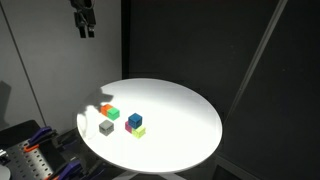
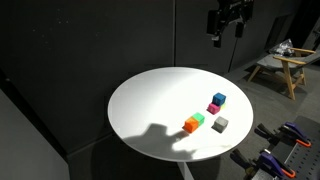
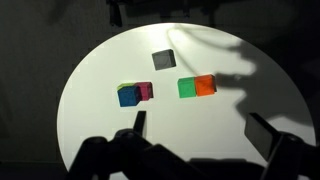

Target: Pick up the green block and put it on the gray block

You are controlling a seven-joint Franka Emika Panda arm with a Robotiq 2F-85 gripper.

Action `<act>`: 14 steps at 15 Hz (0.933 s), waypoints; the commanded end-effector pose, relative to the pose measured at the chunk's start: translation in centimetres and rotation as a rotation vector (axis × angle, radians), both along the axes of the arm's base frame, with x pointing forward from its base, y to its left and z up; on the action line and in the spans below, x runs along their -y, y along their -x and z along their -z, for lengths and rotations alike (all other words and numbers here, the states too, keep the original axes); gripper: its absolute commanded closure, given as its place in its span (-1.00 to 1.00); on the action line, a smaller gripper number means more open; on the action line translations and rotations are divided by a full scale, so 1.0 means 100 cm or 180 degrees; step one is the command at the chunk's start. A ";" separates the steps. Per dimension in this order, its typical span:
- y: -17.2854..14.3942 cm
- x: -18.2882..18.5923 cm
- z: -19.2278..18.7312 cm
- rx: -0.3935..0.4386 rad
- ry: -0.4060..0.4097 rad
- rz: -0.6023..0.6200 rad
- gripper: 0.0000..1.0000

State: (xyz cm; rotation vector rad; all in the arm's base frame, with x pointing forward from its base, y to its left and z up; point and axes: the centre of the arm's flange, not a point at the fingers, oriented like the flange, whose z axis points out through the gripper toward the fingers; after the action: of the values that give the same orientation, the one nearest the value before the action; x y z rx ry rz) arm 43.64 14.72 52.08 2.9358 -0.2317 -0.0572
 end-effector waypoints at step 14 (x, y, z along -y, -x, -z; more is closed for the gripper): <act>-0.054 0.026 0.025 0.0034 -0.0723 -0.0450 -1.00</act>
State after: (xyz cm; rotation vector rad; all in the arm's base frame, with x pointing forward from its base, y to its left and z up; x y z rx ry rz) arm 47.13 11.94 50.70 3.1194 -0.1066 -0.0278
